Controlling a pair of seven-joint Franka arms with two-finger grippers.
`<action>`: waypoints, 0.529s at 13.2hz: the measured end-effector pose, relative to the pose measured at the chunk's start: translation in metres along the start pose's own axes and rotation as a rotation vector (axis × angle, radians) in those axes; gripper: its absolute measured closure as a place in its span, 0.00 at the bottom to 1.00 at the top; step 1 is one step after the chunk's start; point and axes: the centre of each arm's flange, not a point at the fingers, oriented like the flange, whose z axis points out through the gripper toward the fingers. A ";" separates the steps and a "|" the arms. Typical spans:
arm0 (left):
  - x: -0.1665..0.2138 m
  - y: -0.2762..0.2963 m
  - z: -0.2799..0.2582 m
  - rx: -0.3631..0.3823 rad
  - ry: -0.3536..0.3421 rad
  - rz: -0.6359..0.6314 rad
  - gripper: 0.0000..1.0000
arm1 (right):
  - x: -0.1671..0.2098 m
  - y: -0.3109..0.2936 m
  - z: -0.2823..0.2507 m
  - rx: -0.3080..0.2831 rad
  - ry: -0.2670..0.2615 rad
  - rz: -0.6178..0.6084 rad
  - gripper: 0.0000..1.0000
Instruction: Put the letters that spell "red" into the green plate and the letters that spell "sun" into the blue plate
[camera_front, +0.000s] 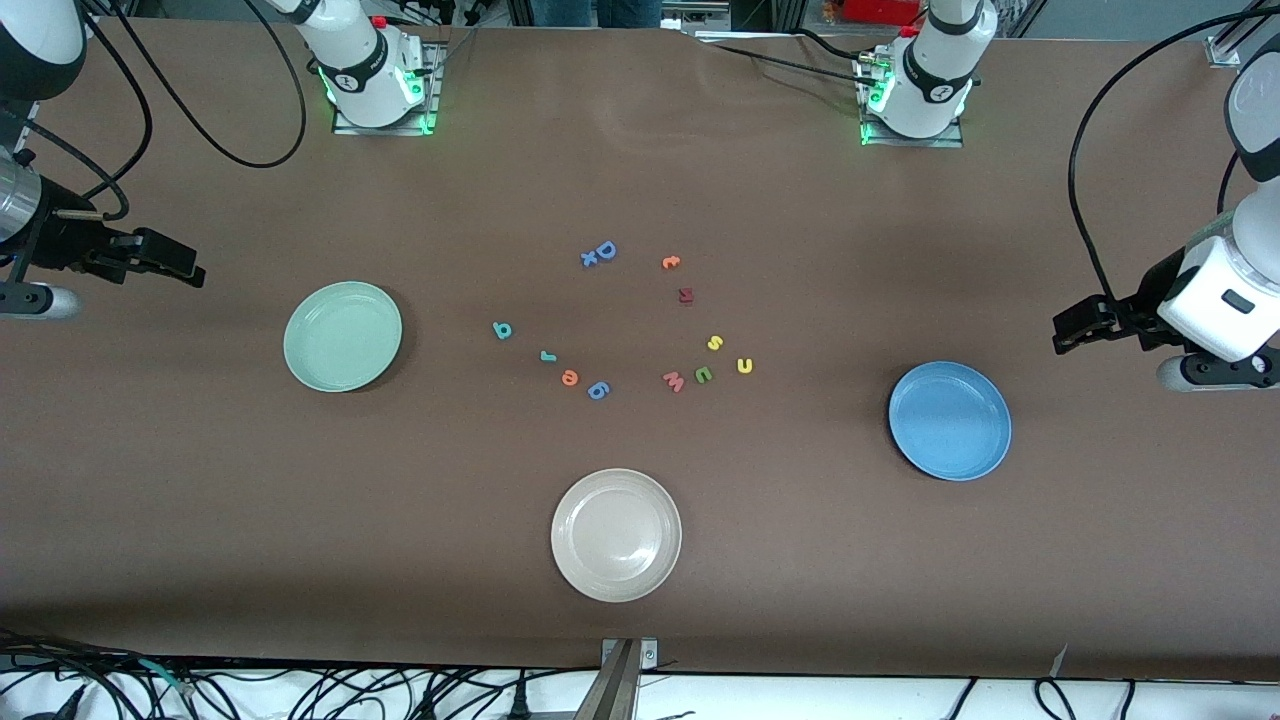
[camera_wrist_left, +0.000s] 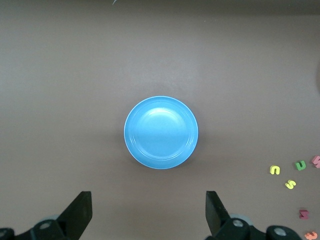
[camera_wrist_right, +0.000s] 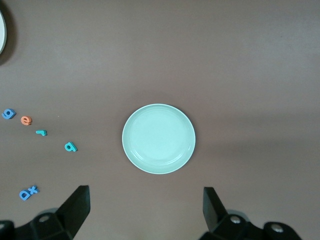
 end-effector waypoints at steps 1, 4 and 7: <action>0.000 0.000 0.000 0.000 0.000 0.000 0.00 | 0.000 0.000 0.000 0.000 0.000 0.000 0.00; 0.000 0.000 0.000 0.000 0.001 0.000 0.00 | 0.000 0.000 0.000 0.000 0.000 0.000 0.00; 0.000 0.000 -0.003 -0.001 0.005 0.000 0.00 | 0.000 0.000 0.000 0.000 0.000 0.000 0.00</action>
